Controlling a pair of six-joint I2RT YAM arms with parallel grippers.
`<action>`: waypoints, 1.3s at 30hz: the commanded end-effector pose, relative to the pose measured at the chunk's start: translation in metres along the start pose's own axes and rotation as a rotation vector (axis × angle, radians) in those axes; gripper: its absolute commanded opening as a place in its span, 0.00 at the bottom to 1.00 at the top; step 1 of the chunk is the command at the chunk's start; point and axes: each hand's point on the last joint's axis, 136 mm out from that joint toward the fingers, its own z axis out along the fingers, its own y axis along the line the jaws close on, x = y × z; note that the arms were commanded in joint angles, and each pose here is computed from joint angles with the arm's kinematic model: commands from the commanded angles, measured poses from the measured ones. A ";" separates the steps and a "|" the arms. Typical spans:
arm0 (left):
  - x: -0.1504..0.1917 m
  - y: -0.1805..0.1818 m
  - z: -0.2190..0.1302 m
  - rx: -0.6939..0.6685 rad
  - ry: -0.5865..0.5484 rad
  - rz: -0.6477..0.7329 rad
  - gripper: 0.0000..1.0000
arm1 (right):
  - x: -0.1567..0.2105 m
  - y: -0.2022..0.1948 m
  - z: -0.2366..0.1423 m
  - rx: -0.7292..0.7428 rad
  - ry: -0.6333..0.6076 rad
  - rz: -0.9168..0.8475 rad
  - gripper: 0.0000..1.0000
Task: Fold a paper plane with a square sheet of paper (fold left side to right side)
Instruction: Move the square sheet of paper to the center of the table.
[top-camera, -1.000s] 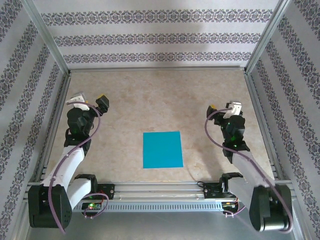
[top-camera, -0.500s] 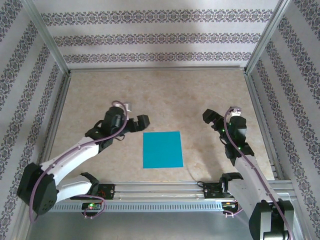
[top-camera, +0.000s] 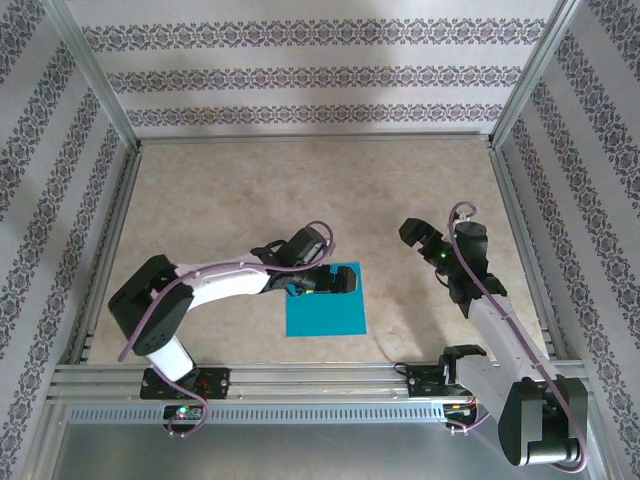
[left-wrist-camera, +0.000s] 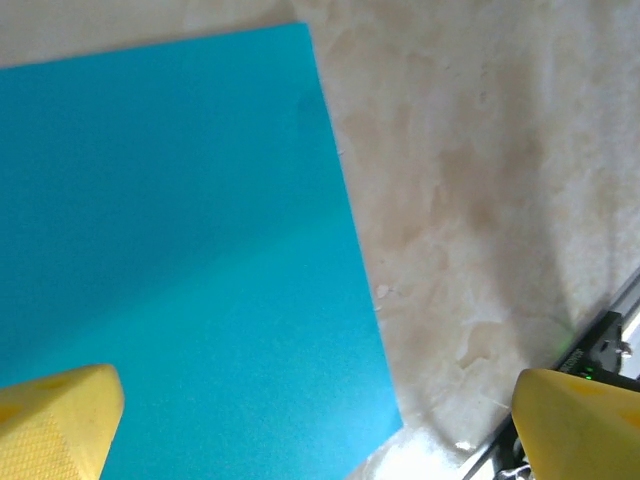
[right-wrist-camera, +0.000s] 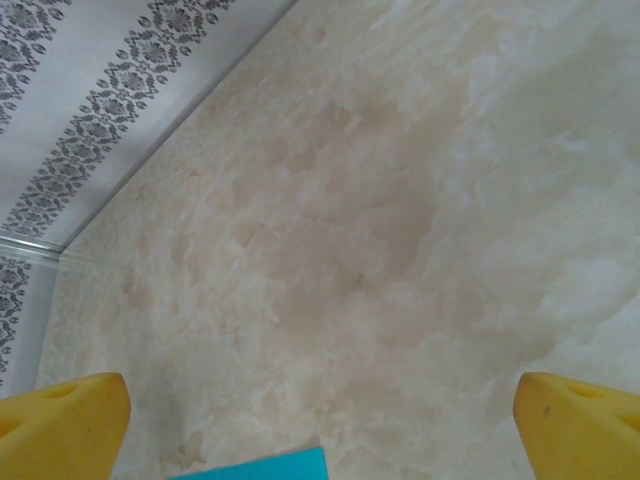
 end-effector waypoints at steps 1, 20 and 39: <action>0.008 0.001 0.008 -0.031 0.065 -0.037 1.00 | -0.002 0.007 -0.005 -0.001 0.004 -0.013 0.98; -0.019 0.032 0.040 -0.134 0.138 0.018 1.00 | -0.003 -0.010 -0.015 0.117 0.015 -0.081 0.98; -0.071 -0.010 -0.022 -0.023 -0.028 0.064 1.00 | 0.046 -0.007 0.016 0.213 0.360 -0.282 0.86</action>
